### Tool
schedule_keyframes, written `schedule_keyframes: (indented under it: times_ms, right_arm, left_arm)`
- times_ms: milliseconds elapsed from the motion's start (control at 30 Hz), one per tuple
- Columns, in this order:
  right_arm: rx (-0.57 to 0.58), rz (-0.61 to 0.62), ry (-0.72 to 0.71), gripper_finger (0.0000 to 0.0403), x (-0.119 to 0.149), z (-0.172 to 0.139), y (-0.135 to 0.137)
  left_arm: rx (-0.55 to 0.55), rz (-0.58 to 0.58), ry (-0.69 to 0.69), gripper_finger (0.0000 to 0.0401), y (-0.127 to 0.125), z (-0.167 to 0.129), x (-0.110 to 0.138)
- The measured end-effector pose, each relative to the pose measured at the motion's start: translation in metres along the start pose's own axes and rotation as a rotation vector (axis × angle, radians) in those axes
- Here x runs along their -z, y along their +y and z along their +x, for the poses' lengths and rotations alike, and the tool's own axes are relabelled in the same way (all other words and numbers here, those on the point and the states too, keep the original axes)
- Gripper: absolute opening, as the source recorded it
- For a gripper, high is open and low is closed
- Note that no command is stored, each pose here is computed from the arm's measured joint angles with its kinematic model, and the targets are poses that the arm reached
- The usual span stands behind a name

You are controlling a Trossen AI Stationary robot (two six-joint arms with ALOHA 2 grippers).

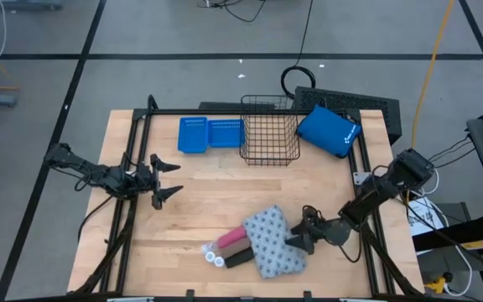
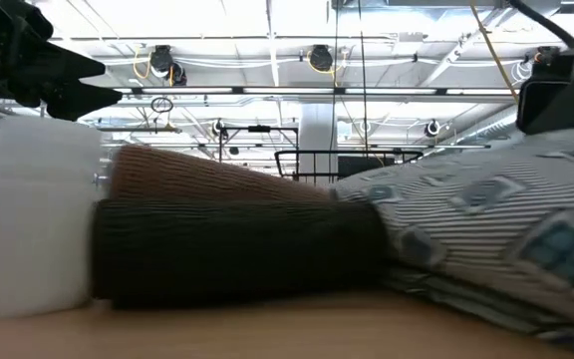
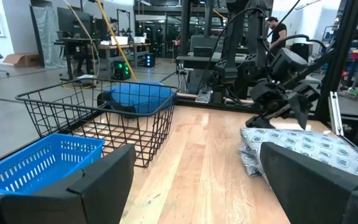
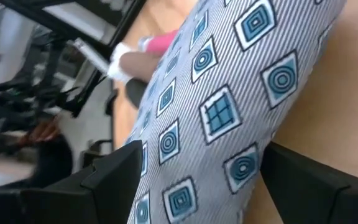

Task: Pick & Place Medicine items
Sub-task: Put the patient gown into the wire basket

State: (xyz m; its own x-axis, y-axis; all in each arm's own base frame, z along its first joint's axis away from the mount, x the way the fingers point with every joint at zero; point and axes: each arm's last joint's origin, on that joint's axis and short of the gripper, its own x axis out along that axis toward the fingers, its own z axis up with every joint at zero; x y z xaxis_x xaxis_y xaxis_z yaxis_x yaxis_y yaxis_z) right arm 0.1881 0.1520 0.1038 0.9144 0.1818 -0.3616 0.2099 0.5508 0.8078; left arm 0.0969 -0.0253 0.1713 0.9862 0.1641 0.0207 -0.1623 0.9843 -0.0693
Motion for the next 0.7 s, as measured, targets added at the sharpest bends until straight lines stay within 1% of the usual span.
schedule_keyframes:
  times_ms: [100,200,267,367,467,700]
  right_arm:
    - [-0.053,0.005,0.048,0.0302,-0.004,0.002,0.003]
    - [-0.087,0.010,0.057,0.0302,-0.008,0.004,0.006]
    - [-0.063,0.016,0.057,0.0302,-0.010,0.005,0.003]
    - [0.002,0.016,0.061,0.0302,-0.012,0.007,-0.004]
    - [0.031,0.029,0.073,0.0302,-0.015,0.009,-0.008]
    - [0.022,0.039,0.140,0.0302,-0.023,0.013,-0.011]
  left_arm:
    - [0.000,0.000,0.000,0.0351,0.000,0.000,0.000]
    - [0.000,0.000,0.000,0.0351,0.000,0.000,0.000]
    - [0.000,0.000,0.000,0.0351,0.000,0.000,0.000]
    - [0.000,0.000,0.000,0.0351,0.000,0.000,0.000]
    - [0.000,0.000,0.000,0.0351,0.000,0.000,0.000]
    - [0.000,0.000,0.000,0.0351,0.000,0.000,0.000]
